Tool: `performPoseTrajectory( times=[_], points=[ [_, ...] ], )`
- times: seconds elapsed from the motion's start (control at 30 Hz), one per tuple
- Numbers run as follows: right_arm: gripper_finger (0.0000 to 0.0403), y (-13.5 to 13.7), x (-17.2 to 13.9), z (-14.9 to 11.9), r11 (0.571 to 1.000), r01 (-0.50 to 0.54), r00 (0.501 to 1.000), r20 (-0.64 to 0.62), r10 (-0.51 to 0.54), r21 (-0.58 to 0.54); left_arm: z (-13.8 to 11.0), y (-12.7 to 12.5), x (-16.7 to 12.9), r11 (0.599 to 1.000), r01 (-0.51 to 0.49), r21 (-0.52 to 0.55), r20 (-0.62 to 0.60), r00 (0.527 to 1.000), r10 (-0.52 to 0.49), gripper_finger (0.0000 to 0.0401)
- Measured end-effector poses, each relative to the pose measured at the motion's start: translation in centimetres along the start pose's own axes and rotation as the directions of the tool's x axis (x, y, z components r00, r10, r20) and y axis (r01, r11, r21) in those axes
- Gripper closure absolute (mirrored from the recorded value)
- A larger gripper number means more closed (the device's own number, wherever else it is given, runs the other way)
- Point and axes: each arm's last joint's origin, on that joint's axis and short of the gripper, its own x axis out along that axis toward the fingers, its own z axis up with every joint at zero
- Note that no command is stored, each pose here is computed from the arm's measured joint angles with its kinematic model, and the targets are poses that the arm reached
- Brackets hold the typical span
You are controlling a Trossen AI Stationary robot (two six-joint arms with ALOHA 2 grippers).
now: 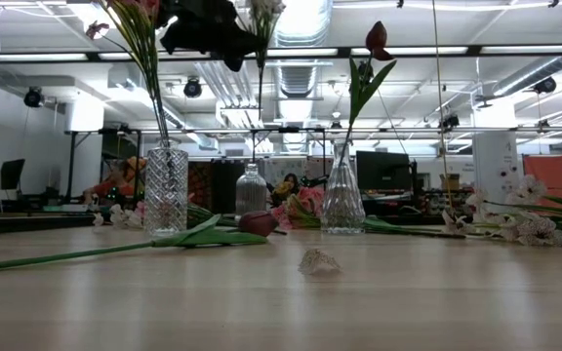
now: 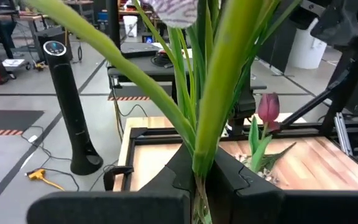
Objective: Sort flowers into vase by color
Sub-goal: Put the center white flowers into the top transparent vase
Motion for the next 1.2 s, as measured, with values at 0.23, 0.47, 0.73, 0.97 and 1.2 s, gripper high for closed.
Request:
performPoseTrajectory(
  times=[0.23, 0.47, 0.73, 0.97, 1.2],
  points=[
    [0.0238, -0.1, -0.1, 0.0, 1.0, 0.001, 1.0, 0.002, -0.001, 0.0, 0.3, -1.4, -3.0, 0.978, 0.177, 0.112, 0.023, 0.983, -0.181, 0.04],
    [0.0238, -0.1, -0.1, 0.0, 1.0, 0.001, 1.0, 0.002, -0.001, -0.018, -1.0, -1.4, -2.4, 0.974, 0.201, 0.103, -0.001, 0.979, -0.202, 0.04],
    [0.0238, -1.2, -1.1, 0.5, 1.0, 0.009, 1.0, 0.028, -0.009, -0.002, -2.6, -1.2, -0.6, 0.988, 0.115, 0.099, -0.037, 0.993, -0.111, 0.04],
    [0.0238, -1.7, -1.5, 0.6, 1.0, 0.011, 0.999, 0.037, -0.011, 0.006, -2.8, -0.9, -0.4, 0.991, 0.071, 0.113, -0.038, 0.997, -0.067, 0.04],
    [0.0238, -1.7, -1.4, 0.6, 1.0, 0.009, 0.999, 0.036, -0.009, -0.007, -3.7, -0.7, -0.1, 0.994, -0.016, 0.109, -0.075, 0.997, 0.024, 0.04]
  ],
)
